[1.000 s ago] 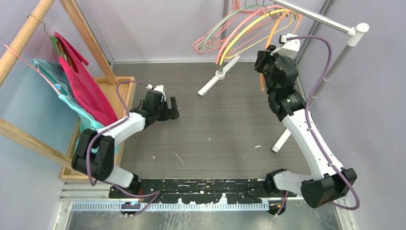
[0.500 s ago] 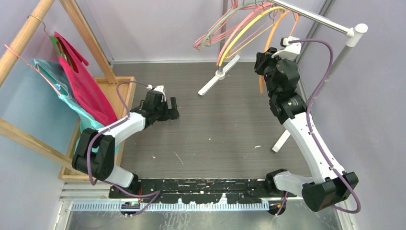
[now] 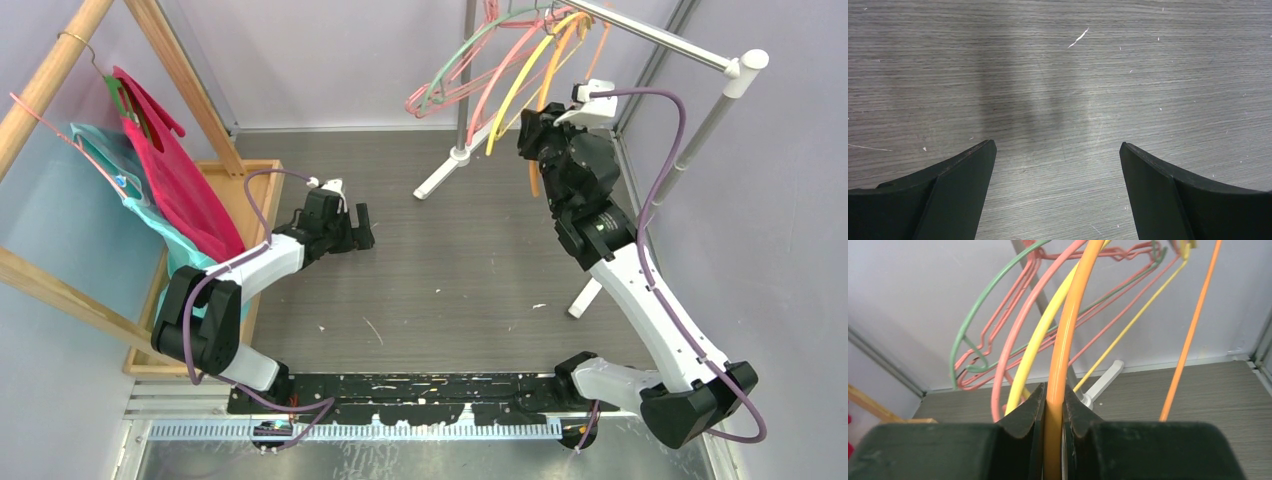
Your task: Organize the hangers
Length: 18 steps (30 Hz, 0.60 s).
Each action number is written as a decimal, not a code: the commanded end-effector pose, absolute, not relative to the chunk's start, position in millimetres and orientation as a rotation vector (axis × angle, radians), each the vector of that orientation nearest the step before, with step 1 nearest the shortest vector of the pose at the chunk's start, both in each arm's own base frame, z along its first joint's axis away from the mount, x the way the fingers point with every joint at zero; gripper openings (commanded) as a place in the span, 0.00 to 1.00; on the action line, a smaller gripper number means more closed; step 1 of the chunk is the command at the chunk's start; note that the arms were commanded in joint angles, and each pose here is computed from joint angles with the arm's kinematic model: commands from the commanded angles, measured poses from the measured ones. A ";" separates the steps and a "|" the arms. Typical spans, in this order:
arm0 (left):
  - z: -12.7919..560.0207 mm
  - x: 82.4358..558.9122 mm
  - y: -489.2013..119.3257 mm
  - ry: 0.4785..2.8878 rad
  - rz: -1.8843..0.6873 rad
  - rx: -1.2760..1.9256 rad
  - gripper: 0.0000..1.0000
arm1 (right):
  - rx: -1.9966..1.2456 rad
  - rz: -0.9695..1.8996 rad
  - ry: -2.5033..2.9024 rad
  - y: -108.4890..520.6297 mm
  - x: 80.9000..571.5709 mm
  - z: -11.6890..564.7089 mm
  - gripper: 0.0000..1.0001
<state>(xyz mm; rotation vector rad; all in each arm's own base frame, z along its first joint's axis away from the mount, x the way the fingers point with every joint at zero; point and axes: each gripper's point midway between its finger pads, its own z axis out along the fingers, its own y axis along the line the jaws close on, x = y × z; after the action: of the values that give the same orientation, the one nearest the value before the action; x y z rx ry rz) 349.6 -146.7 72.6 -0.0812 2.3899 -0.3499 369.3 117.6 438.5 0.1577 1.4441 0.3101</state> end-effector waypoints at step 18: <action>94.5 364.4 -149.1 2.310 -0.360 -0.064 0.98 | 0.356 0.152 1.253 58.7 397.1 488.6 0.01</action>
<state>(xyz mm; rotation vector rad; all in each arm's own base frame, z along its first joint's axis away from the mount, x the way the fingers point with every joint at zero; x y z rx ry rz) 349.6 -146.5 72.6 -0.0795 2.3898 -0.3488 398.2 77.8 449.2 0.2883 1.3823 0.1511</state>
